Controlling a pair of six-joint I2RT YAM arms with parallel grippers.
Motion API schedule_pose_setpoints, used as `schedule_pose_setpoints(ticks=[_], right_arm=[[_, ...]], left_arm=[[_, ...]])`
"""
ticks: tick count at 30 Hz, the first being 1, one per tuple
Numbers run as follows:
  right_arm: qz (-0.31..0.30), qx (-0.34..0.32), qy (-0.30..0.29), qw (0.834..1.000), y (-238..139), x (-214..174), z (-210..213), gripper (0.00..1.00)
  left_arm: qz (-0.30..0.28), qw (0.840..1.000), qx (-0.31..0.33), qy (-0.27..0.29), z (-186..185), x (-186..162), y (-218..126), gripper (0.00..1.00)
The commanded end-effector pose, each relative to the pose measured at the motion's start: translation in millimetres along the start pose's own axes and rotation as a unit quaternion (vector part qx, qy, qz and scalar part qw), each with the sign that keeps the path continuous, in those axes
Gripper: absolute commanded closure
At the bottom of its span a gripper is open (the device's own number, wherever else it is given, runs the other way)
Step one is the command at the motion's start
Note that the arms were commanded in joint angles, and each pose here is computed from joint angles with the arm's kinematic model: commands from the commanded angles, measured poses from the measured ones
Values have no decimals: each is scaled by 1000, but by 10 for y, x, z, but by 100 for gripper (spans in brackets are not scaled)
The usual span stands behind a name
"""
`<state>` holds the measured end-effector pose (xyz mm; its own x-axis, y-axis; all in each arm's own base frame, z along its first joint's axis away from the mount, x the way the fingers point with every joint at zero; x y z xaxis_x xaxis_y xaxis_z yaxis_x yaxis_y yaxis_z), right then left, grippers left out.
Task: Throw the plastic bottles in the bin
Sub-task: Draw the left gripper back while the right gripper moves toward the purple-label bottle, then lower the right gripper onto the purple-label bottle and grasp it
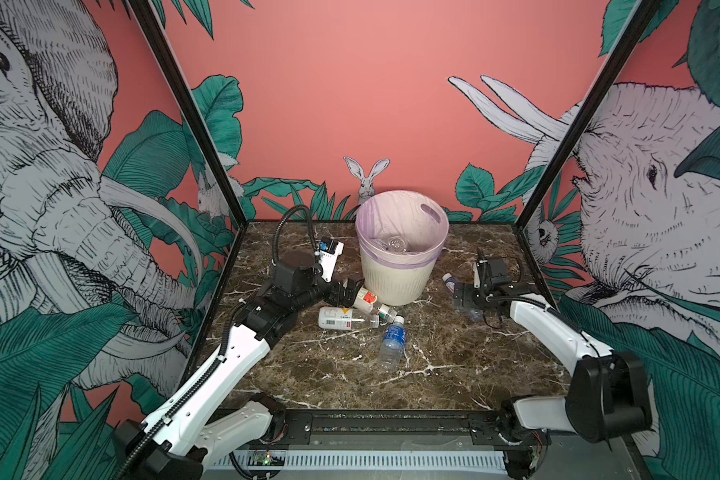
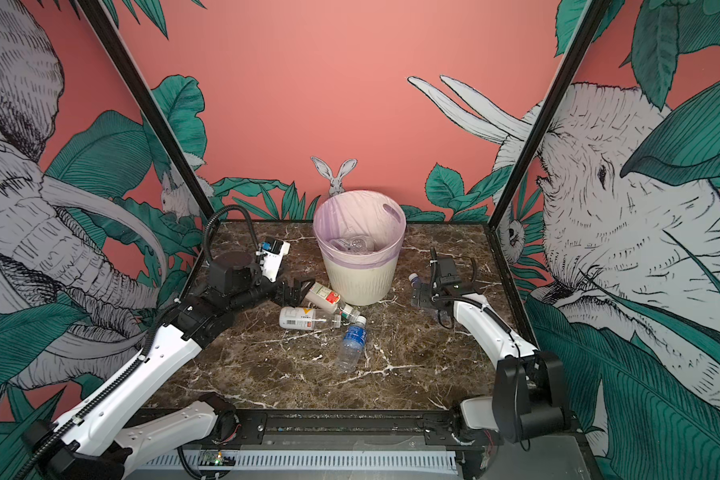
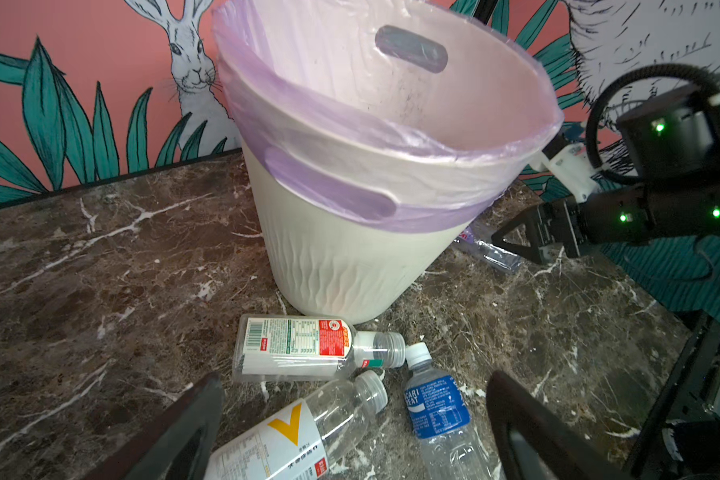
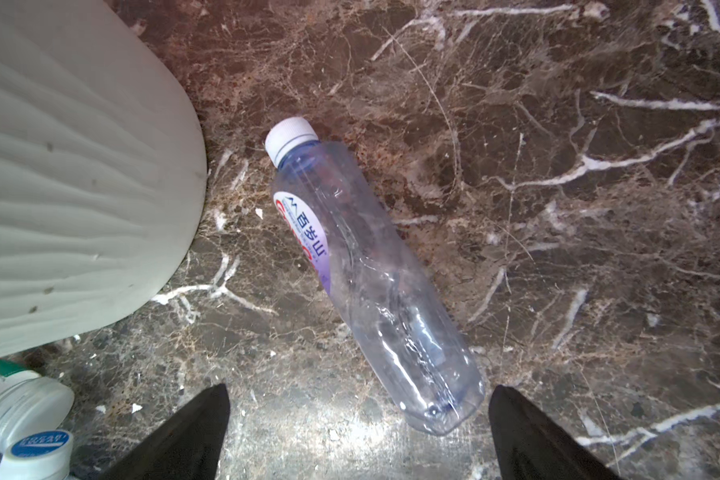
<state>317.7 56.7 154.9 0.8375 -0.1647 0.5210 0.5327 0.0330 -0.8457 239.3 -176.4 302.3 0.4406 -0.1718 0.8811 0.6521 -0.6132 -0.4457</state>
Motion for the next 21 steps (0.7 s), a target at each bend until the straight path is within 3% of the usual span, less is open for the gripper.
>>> schedule_pose_setpoints(ticks=[1,21], right_arm=[[-19,6,0,1000,52,209,11,1],[68,-7,-44,997,666,278,19,1]], left_arm=[[5,1000,-6,-14,-31,-139,-49,0],[99,994,-38,-29,-272,-1049,288,0]])
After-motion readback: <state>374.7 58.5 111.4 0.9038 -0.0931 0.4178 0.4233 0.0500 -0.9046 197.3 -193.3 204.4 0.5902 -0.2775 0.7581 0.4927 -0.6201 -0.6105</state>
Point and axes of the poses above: each gripper's point midway between its finger pads, its own y axis out along the fingers, its own z axis along the line the jaws close on, x = y × z, the point moved 5 cm from there along -y, back along the fingers, and after that the axes turned 3 degrees about y, right-handed, at the moved point
